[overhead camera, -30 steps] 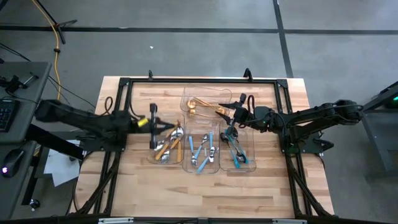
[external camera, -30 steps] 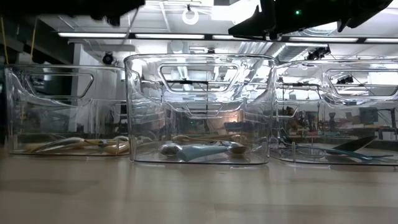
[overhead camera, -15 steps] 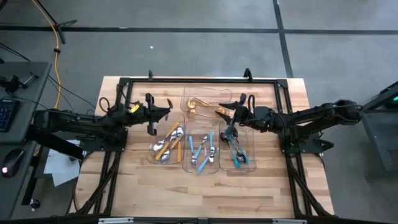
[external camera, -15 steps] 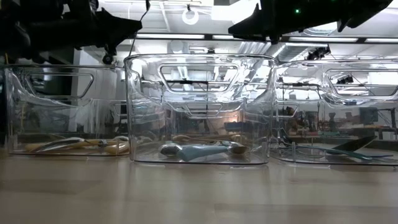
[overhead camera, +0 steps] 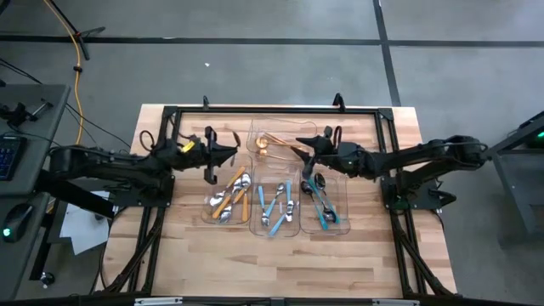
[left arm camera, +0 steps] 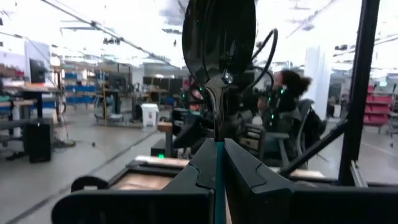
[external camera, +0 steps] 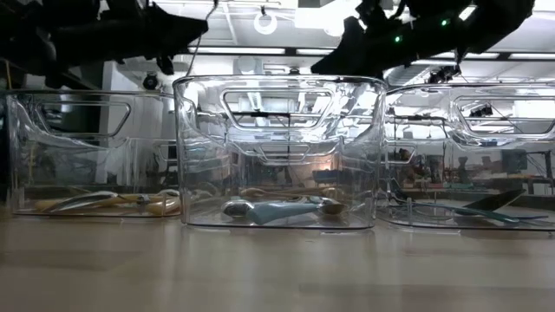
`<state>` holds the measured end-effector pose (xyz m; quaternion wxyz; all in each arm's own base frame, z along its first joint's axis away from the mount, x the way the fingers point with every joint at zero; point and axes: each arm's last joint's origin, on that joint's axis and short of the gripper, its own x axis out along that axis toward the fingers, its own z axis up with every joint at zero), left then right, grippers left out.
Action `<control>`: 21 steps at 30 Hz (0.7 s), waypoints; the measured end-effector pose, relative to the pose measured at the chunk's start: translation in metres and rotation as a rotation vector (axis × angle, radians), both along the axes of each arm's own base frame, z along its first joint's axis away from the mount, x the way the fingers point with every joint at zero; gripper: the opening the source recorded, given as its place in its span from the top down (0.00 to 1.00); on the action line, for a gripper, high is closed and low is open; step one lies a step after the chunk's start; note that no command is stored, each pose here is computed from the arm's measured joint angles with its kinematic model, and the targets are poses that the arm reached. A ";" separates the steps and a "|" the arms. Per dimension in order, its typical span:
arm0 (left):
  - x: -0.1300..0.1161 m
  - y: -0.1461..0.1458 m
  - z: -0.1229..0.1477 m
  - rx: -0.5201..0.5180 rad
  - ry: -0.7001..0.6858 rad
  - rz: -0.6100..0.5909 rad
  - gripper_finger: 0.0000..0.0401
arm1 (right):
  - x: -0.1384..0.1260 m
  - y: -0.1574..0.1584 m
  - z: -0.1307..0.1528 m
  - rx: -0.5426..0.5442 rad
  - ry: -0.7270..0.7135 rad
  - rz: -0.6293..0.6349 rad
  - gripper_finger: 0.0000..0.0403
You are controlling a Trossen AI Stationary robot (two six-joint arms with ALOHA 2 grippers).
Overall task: Sort silverware by color (type)
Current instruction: Put the blue spoon into the right transparent bin
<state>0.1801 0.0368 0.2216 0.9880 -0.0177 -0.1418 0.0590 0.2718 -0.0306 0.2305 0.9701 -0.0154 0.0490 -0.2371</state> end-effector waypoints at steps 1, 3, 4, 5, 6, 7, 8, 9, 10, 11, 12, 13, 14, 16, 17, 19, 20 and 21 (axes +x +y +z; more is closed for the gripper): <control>0.003 0.001 -0.001 -0.002 0.012 0.000 1.00 | 0.002 -0.001 -0.003 0.000 -0.002 -0.001 0.63; 0.007 0.002 -0.005 -0.008 0.038 0.001 1.00 | 0.006 -0.003 -0.007 -0.002 -0.010 -0.006 0.63; 0.010 0.002 -0.006 -0.011 0.051 0.000 1.00 | 0.008 -0.003 -0.008 -0.008 -0.018 -0.006 0.63; 0.012 0.003 -0.007 -0.013 0.061 0.000 1.00 | 0.009 -0.004 -0.009 -0.012 -0.029 -0.008 0.63; 0.013 0.003 -0.008 -0.014 0.066 0.000 1.00 | 0.011 -0.004 -0.009 -0.017 -0.041 -0.007 0.63; 0.015 0.003 -0.008 -0.014 0.068 0.001 1.00 | 0.011 -0.004 -0.008 -0.019 -0.056 -0.007 0.63; 0.016 0.004 -0.007 -0.014 0.069 0.001 1.00 | 0.011 -0.004 -0.007 -0.020 -0.067 -0.007 0.63; 0.017 0.004 -0.007 -0.014 0.069 0.001 1.00 | 0.011 -0.004 -0.007 -0.021 -0.071 -0.006 0.63; 0.018 0.004 -0.006 -0.014 0.068 0.001 1.00 | 0.011 -0.004 -0.007 -0.021 -0.072 -0.006 0.63; 0.018 0.004 -0.006 -0.014 0.069 0.001 1.00 | 0.011 -0.004 -0.007 -0.022 -0.070 -0.006 0.63; 0.018 0.004 -0.006 -0.014 0.067 0.001 1.00 | 0.011 -0.004 -0.006 -0.022 -0.071 -0.005 0.63; 0.018 0.004 -0.006 -0.013 0.066 0.001 1.00 | 0.011 -0.004 -0.006 -0.022 -0.074 -0.003 0.63; 0.018 0.004 -0.006 -0.014 0.067 0.001 1.00 | 0.011 -0.004 -0.006 -0.022 -0.074 -0.003 0.63; 0.018 0.004 -0.006 -0.013 0.067 0.001 1.00 | 0.011 -0.003 -0.006 -0.010 -0.078 -0.002 0.63; 0.018 0.004 -0.006 -0.013 0.067 0.001 1.00 | 0.011 -0.003 -0.006 -0.001 -0.083 -0.003 0.63; 0.018 0.004 -0.006 -0.014 0.067 0.001 1.00 | 0.011 -0.003 -0.006 0.009 -0.088 -0.004 0.63; 0.018 0.004 -0.006 -0.014 0.067 0.001 1.00 | 0.011 -0.003 -0.006 0.009 -0.088 -0.004 0.63; 0.018 0.004 -0.006 -0.014 0.066 0.001 1.00 | 0.011 -0.003 -0.006 0.009 -0.088 -0.004 0.63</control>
